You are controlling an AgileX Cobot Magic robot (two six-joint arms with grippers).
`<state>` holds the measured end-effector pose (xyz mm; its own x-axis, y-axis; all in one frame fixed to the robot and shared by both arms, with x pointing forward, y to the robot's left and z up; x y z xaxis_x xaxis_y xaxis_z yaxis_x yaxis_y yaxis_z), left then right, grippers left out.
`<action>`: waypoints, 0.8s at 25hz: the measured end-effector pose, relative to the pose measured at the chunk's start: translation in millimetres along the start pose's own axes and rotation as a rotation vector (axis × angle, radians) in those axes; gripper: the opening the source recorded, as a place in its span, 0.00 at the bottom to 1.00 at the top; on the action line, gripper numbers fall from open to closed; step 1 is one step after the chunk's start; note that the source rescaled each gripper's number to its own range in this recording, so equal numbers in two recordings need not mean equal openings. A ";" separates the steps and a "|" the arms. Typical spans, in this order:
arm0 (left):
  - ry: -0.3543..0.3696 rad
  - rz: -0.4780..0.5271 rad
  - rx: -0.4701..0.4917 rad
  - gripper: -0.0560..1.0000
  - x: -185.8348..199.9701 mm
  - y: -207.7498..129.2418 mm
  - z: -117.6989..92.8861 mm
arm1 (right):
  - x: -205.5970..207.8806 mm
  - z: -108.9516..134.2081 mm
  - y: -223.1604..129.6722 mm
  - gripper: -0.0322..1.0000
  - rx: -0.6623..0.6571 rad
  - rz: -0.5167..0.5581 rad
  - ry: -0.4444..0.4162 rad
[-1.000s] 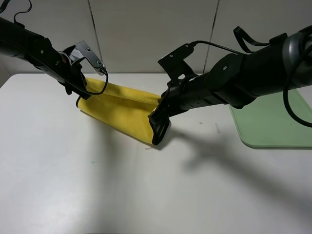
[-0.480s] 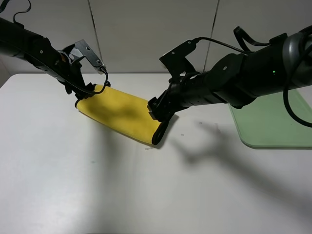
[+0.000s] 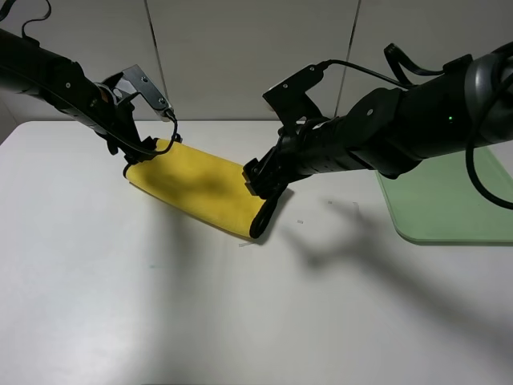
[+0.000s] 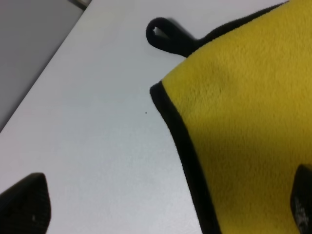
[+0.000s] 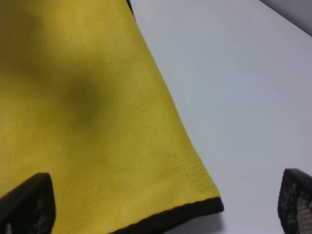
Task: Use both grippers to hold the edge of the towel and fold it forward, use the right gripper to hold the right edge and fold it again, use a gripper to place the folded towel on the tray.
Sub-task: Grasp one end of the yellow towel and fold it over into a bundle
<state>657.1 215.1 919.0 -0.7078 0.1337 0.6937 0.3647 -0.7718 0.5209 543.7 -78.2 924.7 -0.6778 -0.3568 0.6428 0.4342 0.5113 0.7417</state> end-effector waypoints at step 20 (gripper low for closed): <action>0.000 0.104 0.409 1.00 31.1 0.2 8.9 | 0.0 -0.2 0.1 1.00 0.000 -0.001 -0.001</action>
<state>640.6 224.6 945.0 -0.6548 0.0680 0.7527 0.6441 -0.4708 0.6029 543.9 -78.3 924.8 -0.6791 -0.3561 0.6419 0.4336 0.5110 0.7422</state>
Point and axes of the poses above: a point on each arm's last joint axis where the gripper is mounted, x pointing back along that axis away from the gripper, z along the wrist's bending axis when the last joint is at zero, y = z × x, the point moved 2 cm from there along -x, pointing out along that axis toward the gripper, and after that the axes turned 1 degree about x, right-handed, at the moved point
